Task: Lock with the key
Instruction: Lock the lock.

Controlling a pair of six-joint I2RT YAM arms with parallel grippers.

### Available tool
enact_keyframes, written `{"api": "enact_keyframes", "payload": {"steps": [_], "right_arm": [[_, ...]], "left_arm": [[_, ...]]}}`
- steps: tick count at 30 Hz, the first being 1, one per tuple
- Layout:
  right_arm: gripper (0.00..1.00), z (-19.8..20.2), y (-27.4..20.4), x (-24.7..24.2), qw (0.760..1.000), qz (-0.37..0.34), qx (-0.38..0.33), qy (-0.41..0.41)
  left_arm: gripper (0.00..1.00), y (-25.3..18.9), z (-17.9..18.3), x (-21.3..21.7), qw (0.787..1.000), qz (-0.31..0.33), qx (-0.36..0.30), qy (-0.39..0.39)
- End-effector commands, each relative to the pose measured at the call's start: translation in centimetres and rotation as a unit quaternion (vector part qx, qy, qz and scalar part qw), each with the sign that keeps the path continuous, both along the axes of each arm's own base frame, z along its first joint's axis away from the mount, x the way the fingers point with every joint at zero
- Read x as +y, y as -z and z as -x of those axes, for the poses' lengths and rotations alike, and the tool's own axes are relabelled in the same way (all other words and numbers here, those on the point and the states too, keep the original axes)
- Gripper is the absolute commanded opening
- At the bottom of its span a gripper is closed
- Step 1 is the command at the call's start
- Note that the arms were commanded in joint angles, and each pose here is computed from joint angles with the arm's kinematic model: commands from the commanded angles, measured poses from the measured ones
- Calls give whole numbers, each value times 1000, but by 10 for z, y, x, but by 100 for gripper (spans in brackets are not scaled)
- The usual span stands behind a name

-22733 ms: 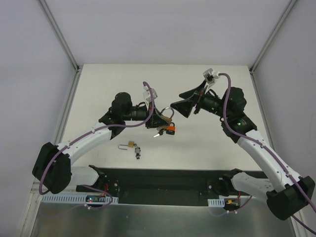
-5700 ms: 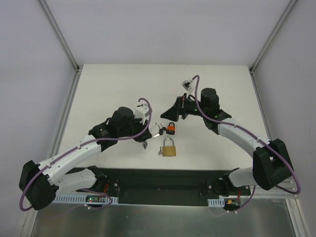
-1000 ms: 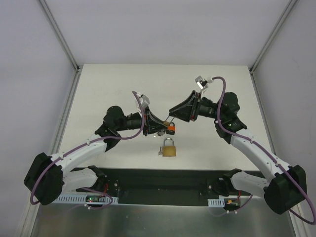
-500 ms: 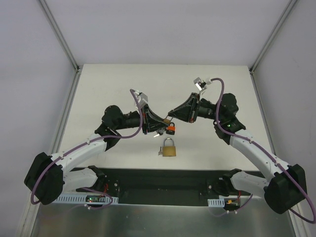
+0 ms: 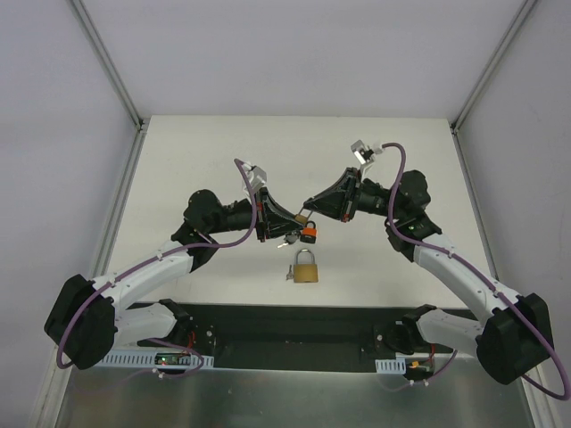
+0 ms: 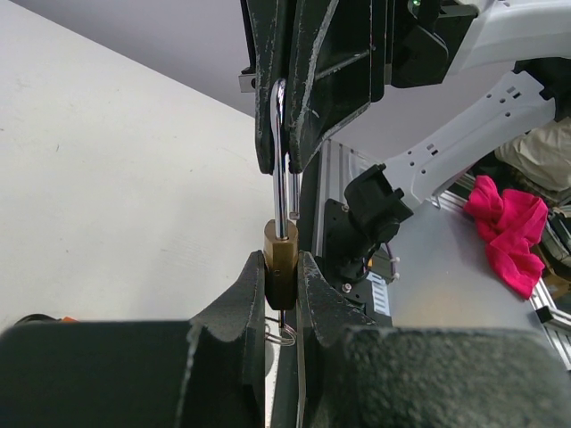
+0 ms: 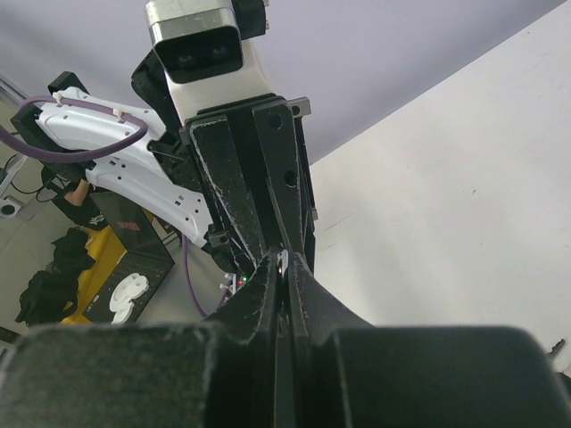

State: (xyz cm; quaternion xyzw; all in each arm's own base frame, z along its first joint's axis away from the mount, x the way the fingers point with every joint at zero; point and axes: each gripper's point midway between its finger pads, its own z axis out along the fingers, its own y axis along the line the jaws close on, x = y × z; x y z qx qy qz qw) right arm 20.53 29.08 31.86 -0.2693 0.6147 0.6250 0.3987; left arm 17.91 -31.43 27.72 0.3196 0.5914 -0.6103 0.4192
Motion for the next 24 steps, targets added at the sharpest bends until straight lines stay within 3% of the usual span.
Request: {"api": "enact_keyframes", "payload": {"steps": [1,12,24], "right_arm": [[1,2,-4,2,1000,-12,-14,-5],[1,6,2,5,1000,-12,-16,-9],[0,12,12,8,1000,-8,-8,-15]], "left_arm": [[0,-48,18,2,993,61,-89,44],[0,-69,33,4,987,93,-98,86],[0,-85,36,9,982,131,-111,82]]}}
